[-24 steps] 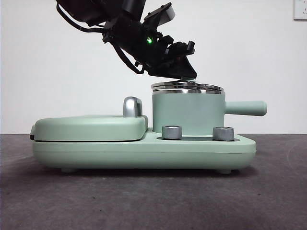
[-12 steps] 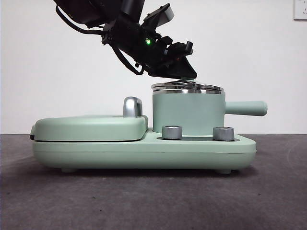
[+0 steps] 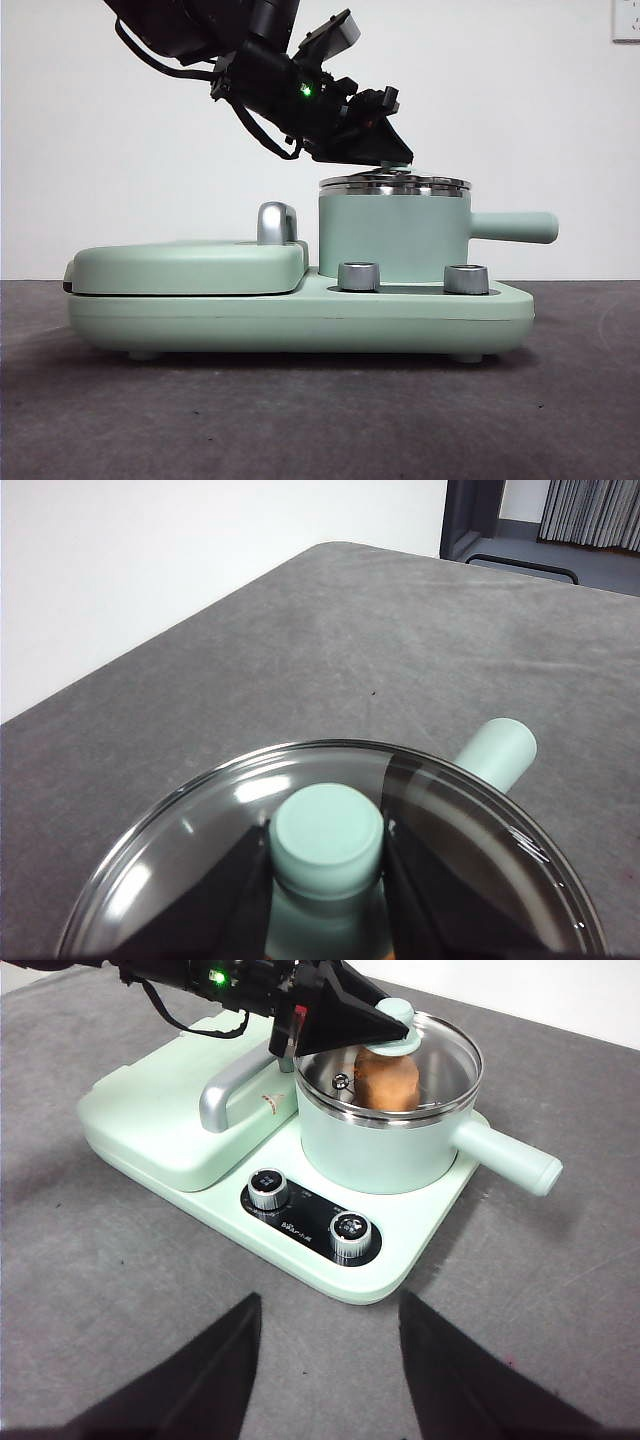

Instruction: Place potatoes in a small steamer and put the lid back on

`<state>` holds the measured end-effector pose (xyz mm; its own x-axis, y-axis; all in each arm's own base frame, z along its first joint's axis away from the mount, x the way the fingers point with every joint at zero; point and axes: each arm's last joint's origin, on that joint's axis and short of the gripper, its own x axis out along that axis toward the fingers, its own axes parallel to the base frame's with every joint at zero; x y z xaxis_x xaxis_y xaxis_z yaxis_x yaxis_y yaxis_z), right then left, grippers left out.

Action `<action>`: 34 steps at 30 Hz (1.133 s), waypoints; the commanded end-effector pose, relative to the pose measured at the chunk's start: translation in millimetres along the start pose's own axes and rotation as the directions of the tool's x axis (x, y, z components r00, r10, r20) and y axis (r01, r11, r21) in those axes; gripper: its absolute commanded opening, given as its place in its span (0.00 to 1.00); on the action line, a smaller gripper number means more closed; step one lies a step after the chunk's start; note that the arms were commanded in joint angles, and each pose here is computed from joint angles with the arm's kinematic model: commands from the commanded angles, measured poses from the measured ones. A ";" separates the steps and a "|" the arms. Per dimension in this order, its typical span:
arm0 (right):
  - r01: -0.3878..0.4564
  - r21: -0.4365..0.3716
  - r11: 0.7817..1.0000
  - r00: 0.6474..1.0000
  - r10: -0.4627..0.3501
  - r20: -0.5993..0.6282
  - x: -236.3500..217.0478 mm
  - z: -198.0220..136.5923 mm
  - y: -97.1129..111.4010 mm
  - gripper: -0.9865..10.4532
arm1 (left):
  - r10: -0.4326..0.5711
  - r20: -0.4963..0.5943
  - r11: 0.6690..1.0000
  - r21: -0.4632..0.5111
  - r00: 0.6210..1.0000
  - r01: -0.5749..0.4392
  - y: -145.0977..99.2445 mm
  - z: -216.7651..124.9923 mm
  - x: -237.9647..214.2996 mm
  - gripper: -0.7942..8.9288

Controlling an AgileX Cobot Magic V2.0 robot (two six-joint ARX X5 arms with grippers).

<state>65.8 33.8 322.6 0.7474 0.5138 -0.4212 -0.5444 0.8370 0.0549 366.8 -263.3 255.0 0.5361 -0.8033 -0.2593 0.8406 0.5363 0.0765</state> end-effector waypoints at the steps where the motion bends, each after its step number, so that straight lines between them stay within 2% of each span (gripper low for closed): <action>1: 0.000 0.020 1.000 1.000 0.000 0.008 -0.4 1.9 0.3 0.27 | -0.054 -0.036 0.998 -0.024 0.998 0.053 -4.8 -13.2 13.0 0.09; 21: 0.017 0.020 1.000 1.000 -0.017 0.008 -0.5 1.9 -0.2 0.27 | -0.057 -0.051 0.998 -0.038 0.997 0.055 0.1 -22.1 16.3 0.09; 28: 0.017 0.020 1.000 1.000 -0.017 0.007 -0.5 1.9 -0.2 0.27 | -0.072 -0.046 0.997 -0.038 0.996 0.071 -0.4 -21.5 16.1 0.29; 32: 0.017 0.020 1.000 1.000 -0.017 0.007 -0.5 1.8 -0.2 0.27 | -0.104 -0.037 0.994 -0.039 0.994 0.102 -1.3 -20.7 15.7 0.32; 34: 0.017 0.020 1.000 1.000 -0.017 0.007 -0.5 1.8 -0.2 0.27 | -0.110 -0.031 0.993 -0.037 0.993 0.109 -1.6 -18.8 14.6 0.37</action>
<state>66.1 33.3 322.5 0.7585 0.4956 -0.4231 -0.5232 0.8502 0.0580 372.6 -262.0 247.3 0.4854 -0.8349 -0.2596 0.8700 0.4905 0.0492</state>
